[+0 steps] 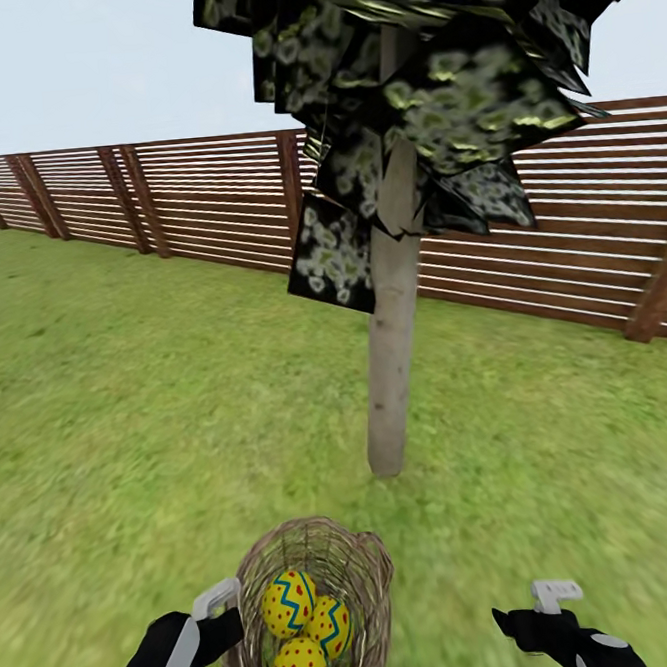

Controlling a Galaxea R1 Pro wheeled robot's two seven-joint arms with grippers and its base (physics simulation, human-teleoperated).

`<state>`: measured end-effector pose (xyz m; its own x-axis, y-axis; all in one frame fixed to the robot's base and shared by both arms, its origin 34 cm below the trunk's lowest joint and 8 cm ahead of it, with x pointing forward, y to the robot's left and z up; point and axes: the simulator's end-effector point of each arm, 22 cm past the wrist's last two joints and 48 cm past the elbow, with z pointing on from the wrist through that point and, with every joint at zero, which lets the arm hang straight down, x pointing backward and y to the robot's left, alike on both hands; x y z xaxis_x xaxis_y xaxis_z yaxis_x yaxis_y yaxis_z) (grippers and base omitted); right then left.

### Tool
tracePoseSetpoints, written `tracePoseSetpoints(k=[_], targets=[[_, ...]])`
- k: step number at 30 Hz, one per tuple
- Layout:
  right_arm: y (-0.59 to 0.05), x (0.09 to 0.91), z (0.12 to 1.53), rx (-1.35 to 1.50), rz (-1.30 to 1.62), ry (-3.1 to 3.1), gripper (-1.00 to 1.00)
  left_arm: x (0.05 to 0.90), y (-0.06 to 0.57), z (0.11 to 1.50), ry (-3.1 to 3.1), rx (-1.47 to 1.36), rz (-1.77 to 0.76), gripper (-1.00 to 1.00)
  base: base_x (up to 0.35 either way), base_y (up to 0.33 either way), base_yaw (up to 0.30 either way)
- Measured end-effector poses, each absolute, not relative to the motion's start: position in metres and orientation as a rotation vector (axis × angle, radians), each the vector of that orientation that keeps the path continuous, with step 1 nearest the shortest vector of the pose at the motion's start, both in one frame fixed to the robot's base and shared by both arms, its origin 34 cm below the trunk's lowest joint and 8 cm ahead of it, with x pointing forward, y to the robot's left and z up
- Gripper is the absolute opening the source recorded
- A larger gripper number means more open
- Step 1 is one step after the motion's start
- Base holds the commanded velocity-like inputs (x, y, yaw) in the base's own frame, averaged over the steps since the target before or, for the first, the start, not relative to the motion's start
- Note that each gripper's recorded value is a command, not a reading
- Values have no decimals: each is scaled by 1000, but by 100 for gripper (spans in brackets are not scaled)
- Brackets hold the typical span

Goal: Take the three Easter eggs out of the wicker basket on the lawn in the garden, then place them on the lawn next to a single tree (choose any tree) so that all three eggs are next to the same tree and none are left in the basket.

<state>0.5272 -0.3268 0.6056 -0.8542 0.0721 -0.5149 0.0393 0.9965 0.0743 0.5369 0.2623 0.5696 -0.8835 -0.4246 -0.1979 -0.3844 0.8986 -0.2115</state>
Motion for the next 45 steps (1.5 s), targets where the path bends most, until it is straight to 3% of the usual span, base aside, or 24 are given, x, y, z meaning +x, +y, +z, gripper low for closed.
tracePoseSetpoints(k=[11, 15, 19, 45], targets=[[-324, 528, 607, 73, 104, 2593, 100, 536, 262, 569, 2826, -613, -244, -100, 328, 0, 0], [-274, 526, 617, -5, 422, 2558, 100, 536, 262, 569, 2826, -612, -244, -100, 328, 0, 0], [-264, 525, 620, -20, 479, 2548, 100, 536, 262, 569, 2827, -611, -242, -100, 297, 0, 0], [-263, 525, 595, -21, 480, 2548, 100, 536, 262, 544, 2827, -613, -245, -100, 5, 0, 0]])
